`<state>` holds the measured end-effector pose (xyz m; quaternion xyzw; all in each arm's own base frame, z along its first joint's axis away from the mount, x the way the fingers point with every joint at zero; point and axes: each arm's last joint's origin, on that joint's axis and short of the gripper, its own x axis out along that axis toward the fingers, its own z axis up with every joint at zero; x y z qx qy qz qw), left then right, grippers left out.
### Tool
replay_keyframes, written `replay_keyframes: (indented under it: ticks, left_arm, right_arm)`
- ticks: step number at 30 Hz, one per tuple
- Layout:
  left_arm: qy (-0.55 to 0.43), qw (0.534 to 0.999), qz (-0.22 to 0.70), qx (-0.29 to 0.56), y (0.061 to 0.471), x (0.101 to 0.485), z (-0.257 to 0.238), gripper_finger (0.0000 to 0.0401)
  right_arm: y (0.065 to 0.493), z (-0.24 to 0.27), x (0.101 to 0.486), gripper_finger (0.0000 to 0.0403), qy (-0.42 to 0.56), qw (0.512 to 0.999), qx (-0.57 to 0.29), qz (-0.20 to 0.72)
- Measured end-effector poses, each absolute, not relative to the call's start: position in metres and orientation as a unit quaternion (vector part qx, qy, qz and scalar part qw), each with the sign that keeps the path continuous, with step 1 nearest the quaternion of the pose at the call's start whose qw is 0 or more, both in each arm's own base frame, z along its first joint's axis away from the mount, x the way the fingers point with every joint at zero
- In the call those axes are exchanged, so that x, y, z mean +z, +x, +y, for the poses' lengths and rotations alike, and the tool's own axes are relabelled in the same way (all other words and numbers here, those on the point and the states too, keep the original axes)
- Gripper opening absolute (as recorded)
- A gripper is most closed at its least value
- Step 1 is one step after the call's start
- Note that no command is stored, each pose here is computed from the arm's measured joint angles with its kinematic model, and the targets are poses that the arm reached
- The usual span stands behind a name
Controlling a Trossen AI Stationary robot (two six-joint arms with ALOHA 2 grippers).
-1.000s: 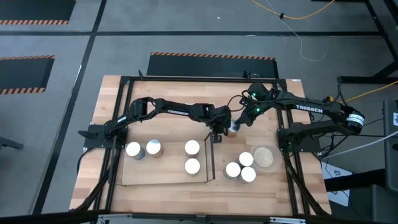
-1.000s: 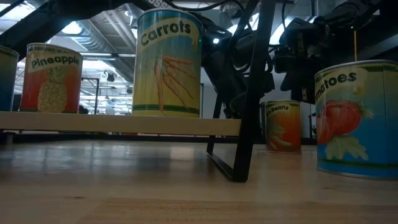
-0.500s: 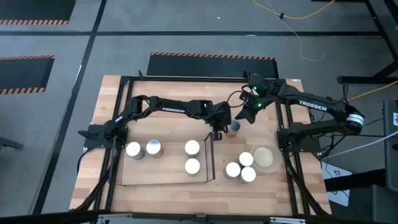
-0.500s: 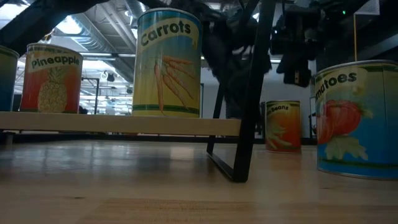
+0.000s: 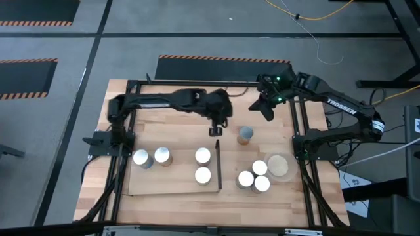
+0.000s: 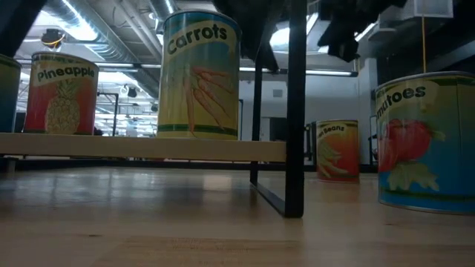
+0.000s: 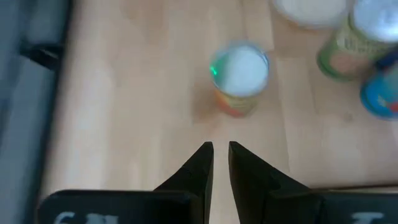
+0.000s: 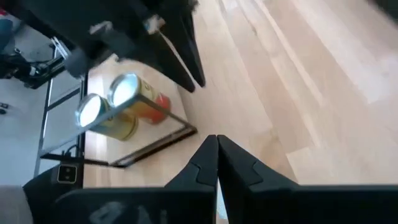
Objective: Pick and place cans onto a shelf
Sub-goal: Put the green bean can on the shelf
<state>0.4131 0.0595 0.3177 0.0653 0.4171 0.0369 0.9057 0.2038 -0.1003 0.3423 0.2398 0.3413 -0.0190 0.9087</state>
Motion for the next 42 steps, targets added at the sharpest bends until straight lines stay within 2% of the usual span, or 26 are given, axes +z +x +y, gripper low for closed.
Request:
replay_keyframes:
  ticks: [8, 17, 23, 27, 32, 35, 42]
  left_arm:
    - [0.081, 0.903, 0.412, 0.091, 0.339, 0.389, 0.052, 0.0043]
    - [0.058, 0.927, 0.359, 0.096, 0.253, 0.438, 0.025, 0.0043]
    - [0.029, 0.938, 0.321, 0.127, 0.213, 0.414, 0.003, 0.0043]
    - [0.007, 0.945, 0.294, 0.143, 0.197, 0.385, -0.007, 0.0043]
    - [-0.008, 0.951, 0.267, 0.153, 0.191, 0.353, -0.013, 0.0043]
    - [-0.006, 0.950, 0.271, 0.153, 0.190, 0.337, -0.014, 0.0043]
    - [-0.004, 0.948, 0.277, 0.154, 0.195, 0.315, -0.015, 0.0043]
  right_arm:
    - [0.204, -0.100, 0.357, 0.0016, 0.227, 0.920, -0.017, 0.320]
    - [0.205, -0.101, 0.357, 0.0081, 0.227, 0.921, -0.018, 0.317]
    - [0.205, -0.102, 0.355, 0.0099, 0.253, 0.913, -0.038, 0.319]
    - [0.203, -0.103, 0.345, 0.0099, 0.292, 0.882, -0.087, 0.360]
    - [0.201, -0.105, 0.323, 0.0099, 0.314, 0.819, -0.153, 0.455]
    - [0.205, -0.108, 0.311, 0.0099, 0.322, 0.790, -0.165, 0.495]
    - [0.225, -0.114, 0.289, 0.0099, 0.329, 0.762, -0.156, 0.535]
